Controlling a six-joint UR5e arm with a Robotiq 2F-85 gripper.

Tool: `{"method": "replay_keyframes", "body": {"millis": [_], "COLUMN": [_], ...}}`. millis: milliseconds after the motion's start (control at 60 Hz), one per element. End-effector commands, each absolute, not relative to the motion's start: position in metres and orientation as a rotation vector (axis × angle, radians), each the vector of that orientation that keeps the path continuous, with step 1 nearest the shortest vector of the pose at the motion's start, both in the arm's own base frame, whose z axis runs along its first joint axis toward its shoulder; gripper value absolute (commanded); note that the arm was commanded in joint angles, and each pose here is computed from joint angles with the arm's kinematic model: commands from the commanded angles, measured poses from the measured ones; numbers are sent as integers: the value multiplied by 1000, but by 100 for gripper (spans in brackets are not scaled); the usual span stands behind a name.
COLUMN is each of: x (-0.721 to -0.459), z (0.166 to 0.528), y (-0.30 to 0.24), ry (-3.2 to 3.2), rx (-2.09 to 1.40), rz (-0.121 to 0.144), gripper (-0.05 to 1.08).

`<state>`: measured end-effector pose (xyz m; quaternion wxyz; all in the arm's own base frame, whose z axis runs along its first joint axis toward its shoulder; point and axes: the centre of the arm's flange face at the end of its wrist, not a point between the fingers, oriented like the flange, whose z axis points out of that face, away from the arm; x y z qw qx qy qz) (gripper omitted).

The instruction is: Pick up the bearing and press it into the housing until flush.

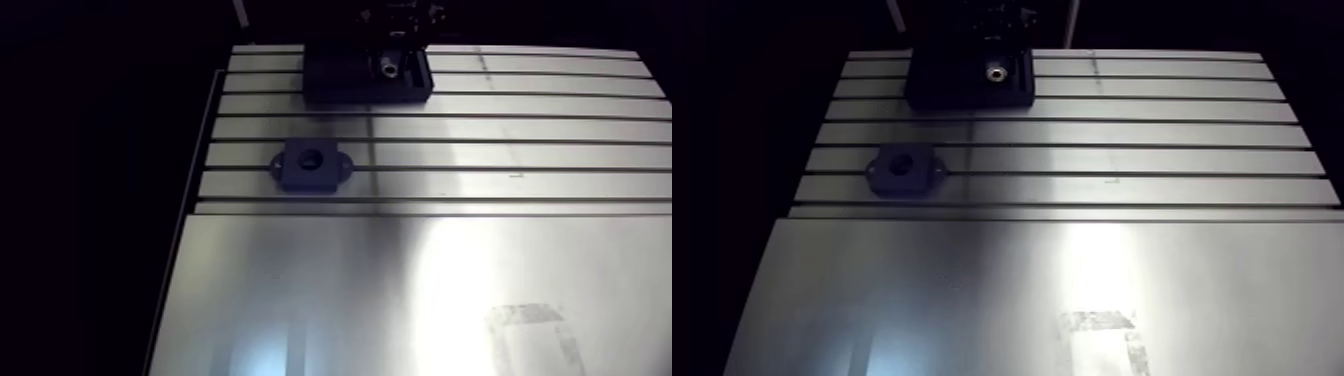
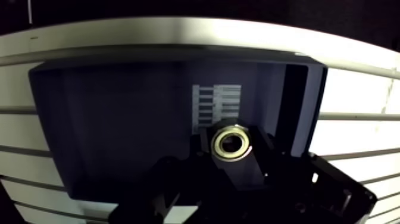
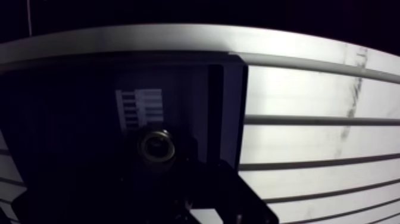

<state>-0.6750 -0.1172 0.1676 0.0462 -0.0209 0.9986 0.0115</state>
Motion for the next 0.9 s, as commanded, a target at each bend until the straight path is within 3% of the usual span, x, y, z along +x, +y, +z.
{"method": "replay_keyframes", "body": {"millis": [17,900], "x": [-675,-675], "z": [167,168], "y": [-117,-117], "ry": [3047,3048], "rx": [-66,-66], "rz": [35,33], "gripper": [50,57]}}
